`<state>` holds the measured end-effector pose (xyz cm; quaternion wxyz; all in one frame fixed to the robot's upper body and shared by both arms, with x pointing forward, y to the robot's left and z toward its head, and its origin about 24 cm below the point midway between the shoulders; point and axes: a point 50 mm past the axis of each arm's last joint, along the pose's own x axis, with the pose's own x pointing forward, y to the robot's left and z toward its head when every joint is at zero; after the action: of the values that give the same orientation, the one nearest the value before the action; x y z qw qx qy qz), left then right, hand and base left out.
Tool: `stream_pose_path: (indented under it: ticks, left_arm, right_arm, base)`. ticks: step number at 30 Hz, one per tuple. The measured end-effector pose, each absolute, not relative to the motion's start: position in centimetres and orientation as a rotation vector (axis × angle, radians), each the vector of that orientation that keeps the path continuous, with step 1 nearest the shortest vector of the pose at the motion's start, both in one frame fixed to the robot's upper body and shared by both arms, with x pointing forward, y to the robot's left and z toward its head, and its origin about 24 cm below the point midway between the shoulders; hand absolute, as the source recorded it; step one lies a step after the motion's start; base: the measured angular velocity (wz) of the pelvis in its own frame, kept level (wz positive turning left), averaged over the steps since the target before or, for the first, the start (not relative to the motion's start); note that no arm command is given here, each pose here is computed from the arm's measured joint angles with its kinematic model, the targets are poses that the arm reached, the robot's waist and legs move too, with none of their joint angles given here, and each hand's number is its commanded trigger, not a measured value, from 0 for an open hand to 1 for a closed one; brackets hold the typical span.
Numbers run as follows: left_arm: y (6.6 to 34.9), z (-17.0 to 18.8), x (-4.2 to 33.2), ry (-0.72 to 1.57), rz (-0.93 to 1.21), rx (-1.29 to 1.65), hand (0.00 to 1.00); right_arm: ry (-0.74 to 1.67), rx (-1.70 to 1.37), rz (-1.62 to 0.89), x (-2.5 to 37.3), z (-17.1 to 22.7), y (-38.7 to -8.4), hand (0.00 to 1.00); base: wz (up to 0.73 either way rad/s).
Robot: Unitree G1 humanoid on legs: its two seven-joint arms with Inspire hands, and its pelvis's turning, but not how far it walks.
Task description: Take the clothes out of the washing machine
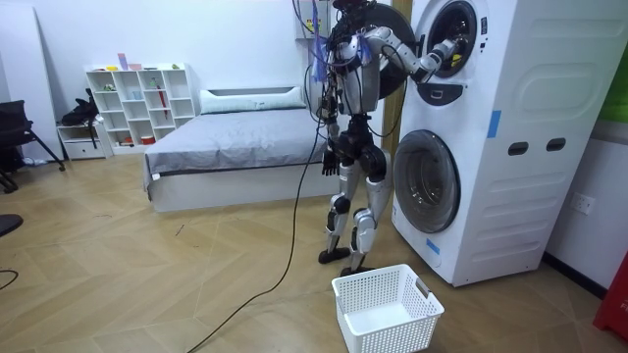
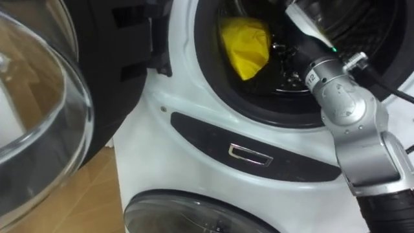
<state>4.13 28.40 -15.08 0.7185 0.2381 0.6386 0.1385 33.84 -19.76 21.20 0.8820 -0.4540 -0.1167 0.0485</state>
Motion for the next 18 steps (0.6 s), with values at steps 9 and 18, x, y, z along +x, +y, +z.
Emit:
stream_pose_path:
  ticks: [9,18]
  left_arm:
    - [28.5,-15.0,4.2,1.427,0.290,0.542,0.00]
    - [29.2,-14.7,5.0,1.413,0.288,0.546,0.00]
  right_arm:
    - [-0.164,-1.027,0.155,35.1,21.7,-19.5,1.00]
    - [-0.044,-1.066,0.239,35.2,20.7,-19.8,1.00]
  base:
    - [0.01]
    - [-0.01]
